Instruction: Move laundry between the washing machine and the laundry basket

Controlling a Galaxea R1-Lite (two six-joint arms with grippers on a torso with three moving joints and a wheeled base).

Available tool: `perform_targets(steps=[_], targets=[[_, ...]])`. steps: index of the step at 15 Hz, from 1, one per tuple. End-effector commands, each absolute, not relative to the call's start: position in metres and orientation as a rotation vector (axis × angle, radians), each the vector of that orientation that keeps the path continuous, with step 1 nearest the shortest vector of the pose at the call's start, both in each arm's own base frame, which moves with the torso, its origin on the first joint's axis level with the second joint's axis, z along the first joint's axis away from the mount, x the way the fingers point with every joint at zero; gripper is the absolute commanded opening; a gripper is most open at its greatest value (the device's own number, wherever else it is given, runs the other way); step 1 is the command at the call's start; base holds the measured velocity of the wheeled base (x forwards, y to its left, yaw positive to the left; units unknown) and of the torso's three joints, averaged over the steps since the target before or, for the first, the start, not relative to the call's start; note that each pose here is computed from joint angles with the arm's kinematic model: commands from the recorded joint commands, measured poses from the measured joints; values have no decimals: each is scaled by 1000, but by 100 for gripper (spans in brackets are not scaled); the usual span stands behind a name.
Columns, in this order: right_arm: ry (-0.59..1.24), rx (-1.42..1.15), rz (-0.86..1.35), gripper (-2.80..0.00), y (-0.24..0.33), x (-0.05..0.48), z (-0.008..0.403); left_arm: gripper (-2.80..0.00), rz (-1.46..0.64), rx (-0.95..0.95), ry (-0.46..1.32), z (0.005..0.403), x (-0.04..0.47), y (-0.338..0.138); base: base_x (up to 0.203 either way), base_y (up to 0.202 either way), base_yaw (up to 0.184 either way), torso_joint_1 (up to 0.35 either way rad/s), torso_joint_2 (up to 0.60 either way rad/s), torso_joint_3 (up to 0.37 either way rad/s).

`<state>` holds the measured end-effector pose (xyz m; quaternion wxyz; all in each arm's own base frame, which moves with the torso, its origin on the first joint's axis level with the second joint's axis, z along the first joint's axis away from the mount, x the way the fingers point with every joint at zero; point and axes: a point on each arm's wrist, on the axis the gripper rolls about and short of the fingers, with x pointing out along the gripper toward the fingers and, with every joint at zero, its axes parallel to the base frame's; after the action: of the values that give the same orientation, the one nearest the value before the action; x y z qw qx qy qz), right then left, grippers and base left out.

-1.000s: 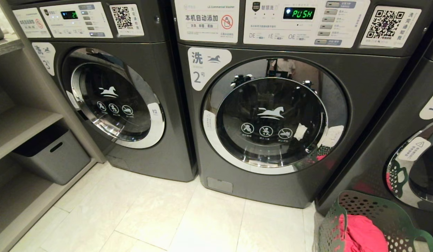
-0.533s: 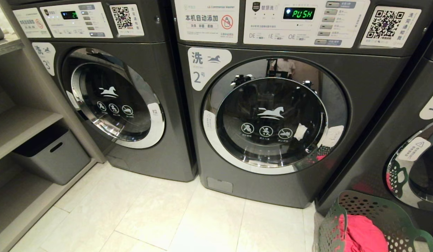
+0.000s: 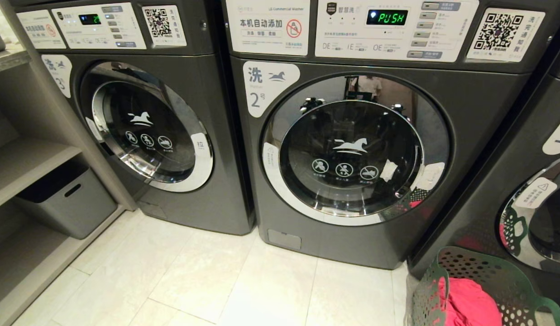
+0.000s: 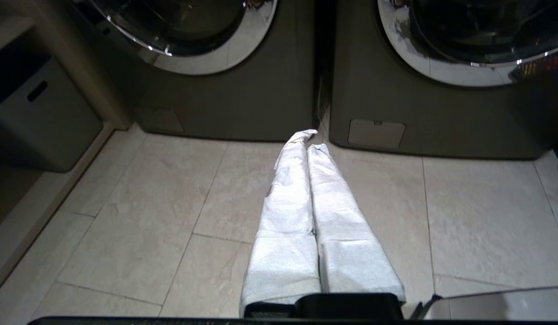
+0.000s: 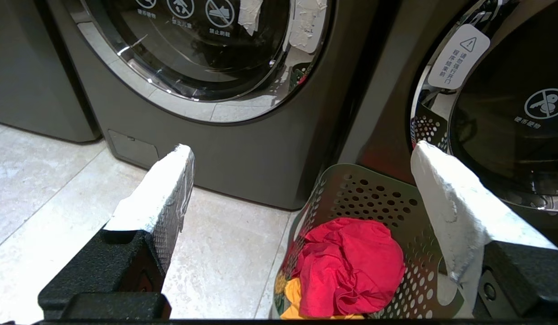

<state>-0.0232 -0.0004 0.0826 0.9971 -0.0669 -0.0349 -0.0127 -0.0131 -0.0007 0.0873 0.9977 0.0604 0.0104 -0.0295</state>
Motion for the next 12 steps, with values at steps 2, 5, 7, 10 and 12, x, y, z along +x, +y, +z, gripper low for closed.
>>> perform_targets(steps=[2,5,7,10,12], targets=[[-69,-113,-24,0,0,-23,83,-280,-6,95,-63,75,-20,0,0,0,0,0,0,0],[6,-17,-17,0,0,-23,75,-280,0,59,-63,75,-20,0,0,0,0,0,0,0],[-8,15,-17,0,0,-23,76,-280,3,41,-60,75,-20,0,0,0,0,0,0,0],[-8,3,-17,0,0,-23,76,-280,3,43,-62,75,-20,0,0,0,0,0,0,0],[-6,3,-20,0,0,-23,76,-280,3,44,-63,75,-20,0,0,0,0,0,0,0]])
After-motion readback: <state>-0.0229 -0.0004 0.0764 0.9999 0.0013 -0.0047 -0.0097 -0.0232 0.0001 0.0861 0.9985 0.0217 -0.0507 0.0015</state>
